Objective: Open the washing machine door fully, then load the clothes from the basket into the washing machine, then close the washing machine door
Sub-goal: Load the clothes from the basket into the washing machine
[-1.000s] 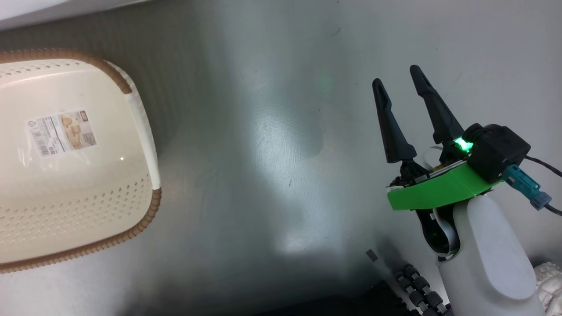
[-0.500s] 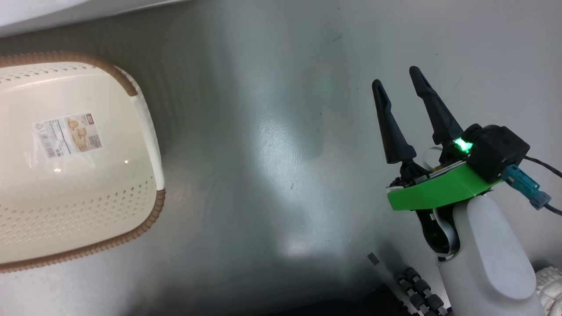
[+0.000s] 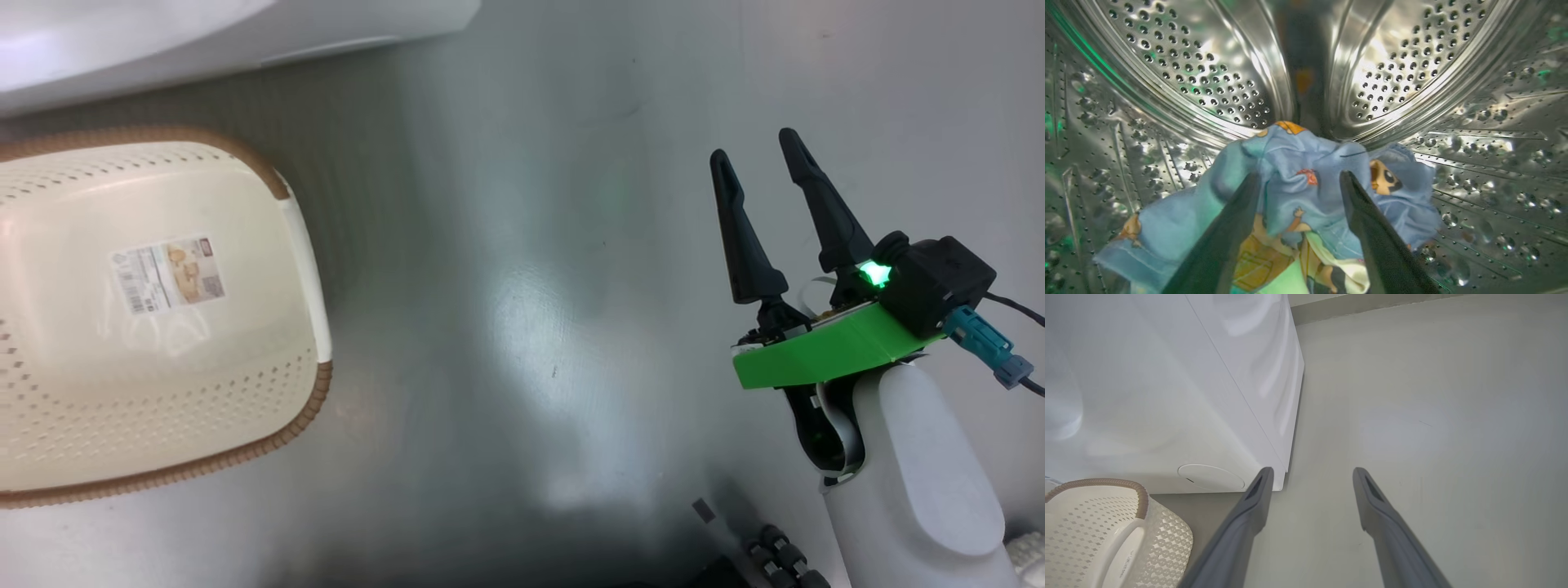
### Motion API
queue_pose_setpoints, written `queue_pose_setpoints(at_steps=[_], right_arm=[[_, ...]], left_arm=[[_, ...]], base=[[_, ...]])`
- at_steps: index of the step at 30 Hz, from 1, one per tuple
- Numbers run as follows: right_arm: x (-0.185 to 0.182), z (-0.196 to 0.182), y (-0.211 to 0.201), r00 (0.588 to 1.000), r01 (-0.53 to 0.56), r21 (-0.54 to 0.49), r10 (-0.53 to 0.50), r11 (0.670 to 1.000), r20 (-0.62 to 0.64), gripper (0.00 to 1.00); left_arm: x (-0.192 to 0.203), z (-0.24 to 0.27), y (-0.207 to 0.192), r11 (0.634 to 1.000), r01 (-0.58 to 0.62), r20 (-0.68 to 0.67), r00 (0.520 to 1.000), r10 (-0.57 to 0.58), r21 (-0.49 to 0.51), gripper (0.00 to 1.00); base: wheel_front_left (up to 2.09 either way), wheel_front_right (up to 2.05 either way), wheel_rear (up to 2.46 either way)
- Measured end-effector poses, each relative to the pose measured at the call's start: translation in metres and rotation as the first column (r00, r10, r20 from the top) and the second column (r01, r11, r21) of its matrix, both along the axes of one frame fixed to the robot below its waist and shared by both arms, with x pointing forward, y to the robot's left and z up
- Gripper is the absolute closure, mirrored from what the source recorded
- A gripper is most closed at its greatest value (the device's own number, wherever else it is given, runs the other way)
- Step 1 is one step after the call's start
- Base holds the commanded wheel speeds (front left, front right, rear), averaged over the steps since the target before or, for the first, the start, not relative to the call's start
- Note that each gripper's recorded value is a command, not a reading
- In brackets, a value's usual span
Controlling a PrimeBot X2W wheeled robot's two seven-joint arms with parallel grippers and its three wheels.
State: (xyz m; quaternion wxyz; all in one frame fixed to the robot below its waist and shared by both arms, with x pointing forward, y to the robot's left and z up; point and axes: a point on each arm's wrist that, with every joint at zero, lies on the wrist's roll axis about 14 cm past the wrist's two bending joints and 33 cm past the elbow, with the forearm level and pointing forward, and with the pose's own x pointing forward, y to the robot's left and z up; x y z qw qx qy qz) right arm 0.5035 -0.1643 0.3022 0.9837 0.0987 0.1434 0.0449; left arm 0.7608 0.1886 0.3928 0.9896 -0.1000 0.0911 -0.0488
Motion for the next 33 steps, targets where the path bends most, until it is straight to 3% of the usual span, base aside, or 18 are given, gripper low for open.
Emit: queue_pose_setpoints(at_steps=[13, 33], right_arm=[[0.003, 0.042, 0.007, 0.997, -0.013, -0.003, 0.013, 1.0, 0.081, 0.0], [-0.023, 0.103, 0.009, 0.987, -0.011, -0.003, 0.011, 1.0, 0.163, 0.0]], left_arm=[[-0.057, 0.035, 0.003, 0.999, 0.009, 0.097, 0.995, -0.013, 0.033, 0.0], [-0.177, 0.082, 0.007, 0.994, -0.066, 0.167, 0.983, 0.079, -0.085, 0.0]], base=[[0.0, 0.0, 0.0], [0.0, 0.0, 0.0]])
